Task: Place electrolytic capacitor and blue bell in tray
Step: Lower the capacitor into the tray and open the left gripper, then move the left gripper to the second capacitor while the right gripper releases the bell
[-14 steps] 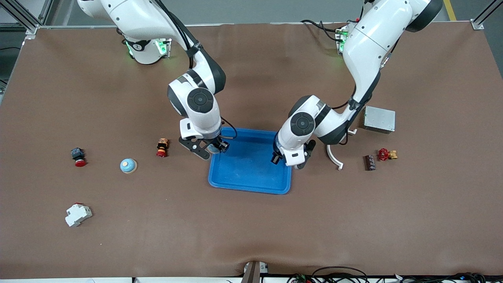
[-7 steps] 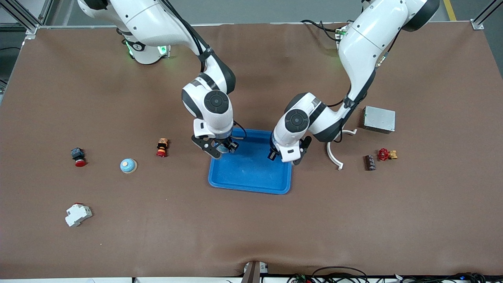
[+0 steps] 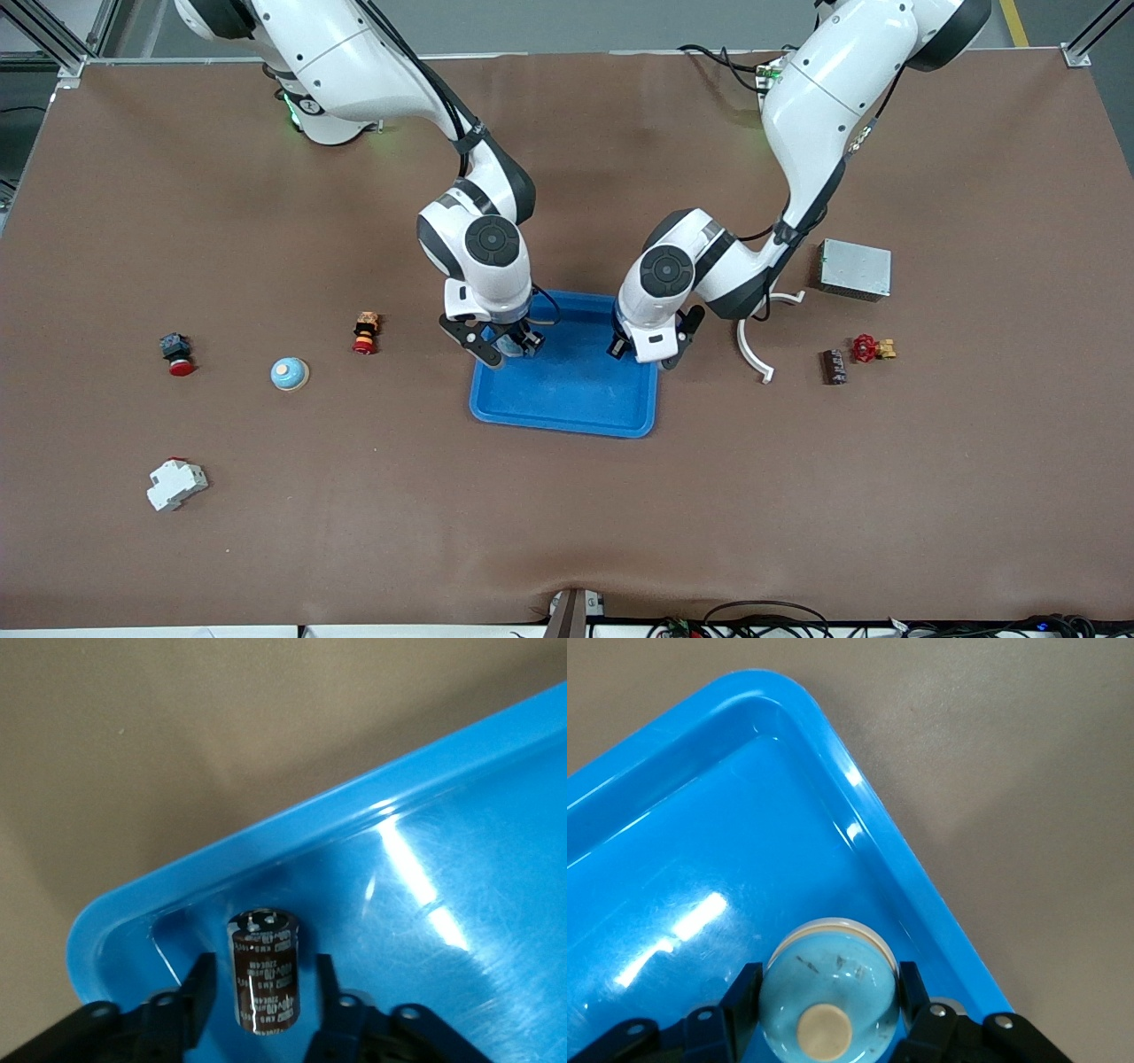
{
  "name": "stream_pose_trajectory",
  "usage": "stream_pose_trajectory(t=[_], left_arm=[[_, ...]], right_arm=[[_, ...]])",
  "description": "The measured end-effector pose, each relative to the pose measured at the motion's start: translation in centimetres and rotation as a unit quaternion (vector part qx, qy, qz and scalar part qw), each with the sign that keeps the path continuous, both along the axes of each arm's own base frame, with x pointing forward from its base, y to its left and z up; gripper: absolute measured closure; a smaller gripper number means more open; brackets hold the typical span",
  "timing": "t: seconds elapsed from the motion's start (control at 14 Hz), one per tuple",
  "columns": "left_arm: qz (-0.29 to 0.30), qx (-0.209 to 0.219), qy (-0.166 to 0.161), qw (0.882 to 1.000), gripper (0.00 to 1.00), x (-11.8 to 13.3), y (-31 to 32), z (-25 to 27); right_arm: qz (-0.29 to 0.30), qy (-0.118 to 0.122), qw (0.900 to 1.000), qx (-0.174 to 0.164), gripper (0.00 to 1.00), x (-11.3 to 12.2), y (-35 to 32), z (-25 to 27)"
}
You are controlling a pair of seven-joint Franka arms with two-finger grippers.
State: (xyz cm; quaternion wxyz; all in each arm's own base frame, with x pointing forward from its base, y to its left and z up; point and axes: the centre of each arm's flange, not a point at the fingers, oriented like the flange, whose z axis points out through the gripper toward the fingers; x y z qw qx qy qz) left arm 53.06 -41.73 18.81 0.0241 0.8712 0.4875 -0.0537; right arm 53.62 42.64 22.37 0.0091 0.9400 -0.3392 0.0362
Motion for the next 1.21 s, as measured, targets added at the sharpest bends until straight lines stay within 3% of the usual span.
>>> stream_pose_trajectory(t=[0.28,0.5,0.78,1.21], left_arm=[[0.008,0.001,-0.013,1.000,0.01,1.2,0.8,2.3],[-0.010,0.024,-0.015,1.000,0.00,2.9,3.4,6.4],[-0.106,0.055,0.005,0.993,0.00,5.3,9.9,10.8],[-0.276,0.055,-0.004,0.960,0.00,8.9,18.9,13.2]], right_arm=[[-0.013,-0.004,1.000,0.006,0.33,-0.5,0.7,-1.0],[-0.015,-0.001,1.000,0.004,0.33,-0.7,0.9,-1.9],[-0.017,0.004,1.000,0.000,0.33,-0.9,0.8,-2.9],[-0.026,0.007,1.000,-0.002,0.33,-1.0,0.8,-3.5]])
